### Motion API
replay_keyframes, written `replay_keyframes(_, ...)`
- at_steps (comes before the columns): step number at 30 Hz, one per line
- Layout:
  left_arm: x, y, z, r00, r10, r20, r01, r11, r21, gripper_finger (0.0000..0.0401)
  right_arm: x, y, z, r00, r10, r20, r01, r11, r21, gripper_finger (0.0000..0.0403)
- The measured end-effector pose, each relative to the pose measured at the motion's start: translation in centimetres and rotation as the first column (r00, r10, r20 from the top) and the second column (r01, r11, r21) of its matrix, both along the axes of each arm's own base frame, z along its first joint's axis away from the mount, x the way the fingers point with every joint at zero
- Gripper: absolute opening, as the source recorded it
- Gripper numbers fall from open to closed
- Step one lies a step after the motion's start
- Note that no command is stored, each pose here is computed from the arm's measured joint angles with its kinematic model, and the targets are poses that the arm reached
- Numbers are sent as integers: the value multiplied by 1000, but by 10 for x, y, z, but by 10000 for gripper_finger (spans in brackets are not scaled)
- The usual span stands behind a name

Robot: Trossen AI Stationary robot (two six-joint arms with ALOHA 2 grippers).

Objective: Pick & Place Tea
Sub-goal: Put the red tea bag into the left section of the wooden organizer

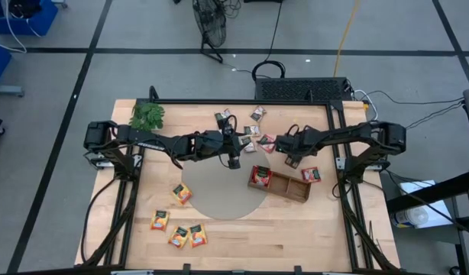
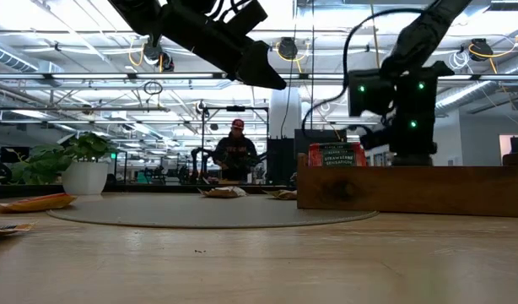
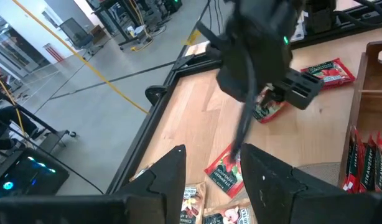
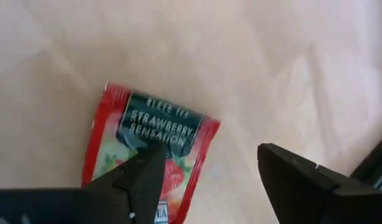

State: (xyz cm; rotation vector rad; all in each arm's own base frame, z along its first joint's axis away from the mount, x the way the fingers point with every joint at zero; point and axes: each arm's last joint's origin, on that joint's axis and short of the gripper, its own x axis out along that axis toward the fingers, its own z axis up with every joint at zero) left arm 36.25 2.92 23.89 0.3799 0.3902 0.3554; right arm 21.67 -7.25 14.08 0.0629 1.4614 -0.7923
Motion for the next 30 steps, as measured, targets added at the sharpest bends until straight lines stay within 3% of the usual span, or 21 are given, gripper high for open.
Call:
replay_keyframes(6,0,0,0,1000,0,3,0,1000,0,157,-3,1,12,998,-15,67,12,999,40,229)
replay_keyframes(12,0,0,0,1000,0,5,0,1000,0,157,-6,8,22,983,-59,172,16,970,243,232)
replay_keyframes(25,0,0,1,1000,2,18,-2,1000,-4,157,-25,14,-17,989,-102,110,67,956,286,231)
replay_keyframes(30,1,0,3,999,2,36,-2,1000,-3,157,-27,15,-18,990,-103,98,71,956,286,178)
